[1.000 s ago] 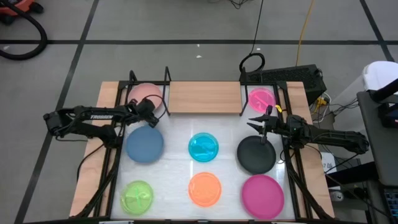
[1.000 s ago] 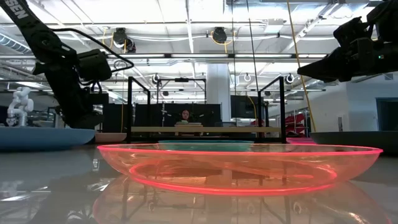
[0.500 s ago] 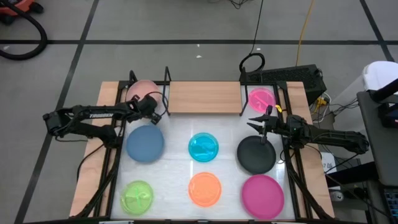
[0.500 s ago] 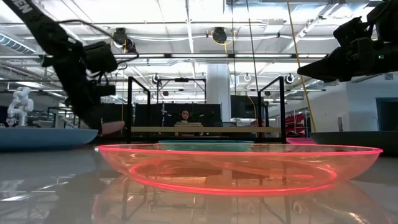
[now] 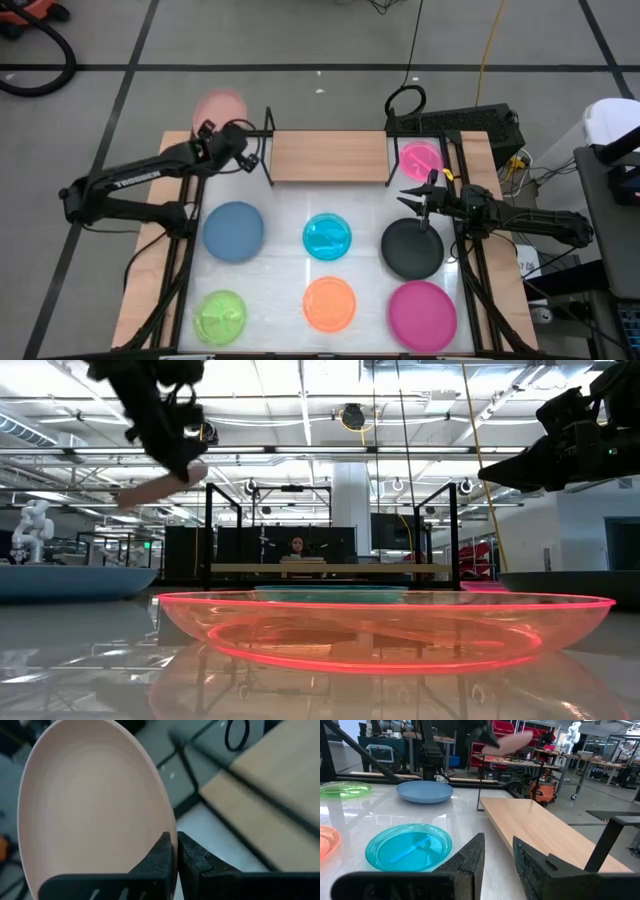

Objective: Place and stack plates onto a shelf
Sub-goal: Put the light orange plate on the shelf

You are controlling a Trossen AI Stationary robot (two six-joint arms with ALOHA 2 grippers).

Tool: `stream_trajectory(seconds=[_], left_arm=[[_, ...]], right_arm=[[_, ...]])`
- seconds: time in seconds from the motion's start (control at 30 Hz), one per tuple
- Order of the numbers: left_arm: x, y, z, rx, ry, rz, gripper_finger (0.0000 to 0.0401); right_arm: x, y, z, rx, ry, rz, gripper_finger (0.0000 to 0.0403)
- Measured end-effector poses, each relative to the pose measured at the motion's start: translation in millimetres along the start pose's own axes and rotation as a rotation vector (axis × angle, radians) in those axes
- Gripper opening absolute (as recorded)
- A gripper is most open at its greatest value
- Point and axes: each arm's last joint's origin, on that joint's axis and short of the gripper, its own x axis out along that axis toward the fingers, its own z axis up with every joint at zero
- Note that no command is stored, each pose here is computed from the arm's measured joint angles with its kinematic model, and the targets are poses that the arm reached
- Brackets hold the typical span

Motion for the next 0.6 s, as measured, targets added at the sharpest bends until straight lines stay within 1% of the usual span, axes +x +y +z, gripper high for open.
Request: stream_trajectory(seconds=[0.07,0.17,0.27,0.33,0.4,0.47,0.6], left_arm=[[-11,1,17,0.053,-0.060,-0.010,0.0011],[-31,-1,46,0.119,-0.198,-0.045,0.0011],[-45,-12,70,0.202,-0.291,-0.115,0.0011],[-48,-24,83,0.264,-0.316,-0.168,0.0011],[-46,-39,93,0.328,-0.324,-0.207,0.0011],[-38,-57,98,0.403,-0.305,-0.237,0.0011],[-8,-93,94,0.515,-0.225,-0.303,0.0011]], right_arm=[[0,0,0,0.000,0.000,0.000,0.0084],[0,0,0,0.000,0.000,0.000,0.0084],[0,0,0,0.000,0.000,0.000,0.0084],[0,0,0,0.000,0.000,0.000,0.0084],[0,0,0,0.000,0.000,0.000,0.0084],[0,0,0,0.000,0.000,0.000,0.0084],[0,0,0,0.000,0.000,0.000,0.0084]])
